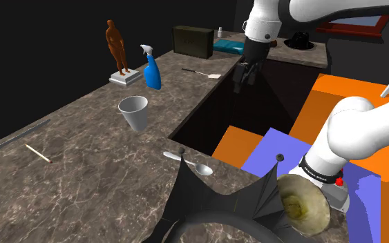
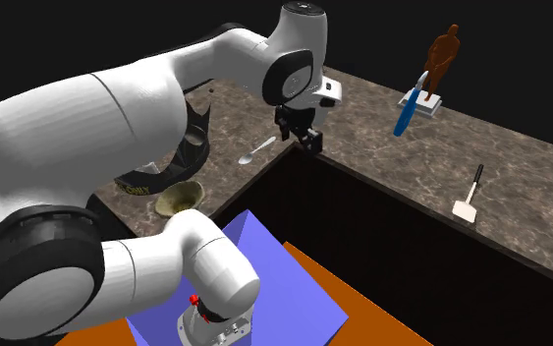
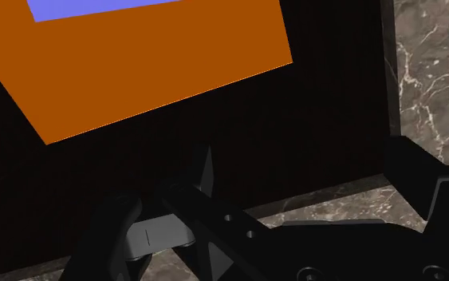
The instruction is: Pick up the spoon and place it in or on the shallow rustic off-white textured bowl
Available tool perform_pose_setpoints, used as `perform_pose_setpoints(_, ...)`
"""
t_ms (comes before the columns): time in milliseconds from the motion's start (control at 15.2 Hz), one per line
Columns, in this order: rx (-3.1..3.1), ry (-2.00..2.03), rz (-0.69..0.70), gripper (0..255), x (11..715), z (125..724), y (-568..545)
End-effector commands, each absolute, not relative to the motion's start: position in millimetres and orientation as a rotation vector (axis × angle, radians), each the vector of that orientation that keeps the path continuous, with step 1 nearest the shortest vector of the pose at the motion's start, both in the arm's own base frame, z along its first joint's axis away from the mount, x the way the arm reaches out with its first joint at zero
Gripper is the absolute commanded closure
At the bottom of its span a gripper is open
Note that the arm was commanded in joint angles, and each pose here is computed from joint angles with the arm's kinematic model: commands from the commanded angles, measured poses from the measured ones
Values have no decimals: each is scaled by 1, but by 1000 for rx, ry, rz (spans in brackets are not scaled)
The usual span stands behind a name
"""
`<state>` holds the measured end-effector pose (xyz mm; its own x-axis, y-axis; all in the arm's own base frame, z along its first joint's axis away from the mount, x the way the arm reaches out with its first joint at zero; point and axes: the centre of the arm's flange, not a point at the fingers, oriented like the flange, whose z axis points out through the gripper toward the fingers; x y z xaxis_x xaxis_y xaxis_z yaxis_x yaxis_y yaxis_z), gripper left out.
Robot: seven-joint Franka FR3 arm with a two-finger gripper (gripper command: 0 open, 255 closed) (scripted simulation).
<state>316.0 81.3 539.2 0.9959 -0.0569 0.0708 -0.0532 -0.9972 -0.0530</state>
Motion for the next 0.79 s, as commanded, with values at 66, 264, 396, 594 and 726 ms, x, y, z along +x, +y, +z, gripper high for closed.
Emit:
perform_pose_setpoints(66, -3076, 79, -145, 0, 319, 517, 109)
perform_pose_setpoints(264, -3066, 71, -175, 0, 323, 494, 140)
perform_pose_setpoints(396, -3059, 65, -194, 0, 325, 479, 161)
perform_pose_setpoints(594, -3049, 57, -224, 0, 330, 458, 192)
perform_pose_setpoints(726, -3041, 52, -243, 0, 333, 443, 213)
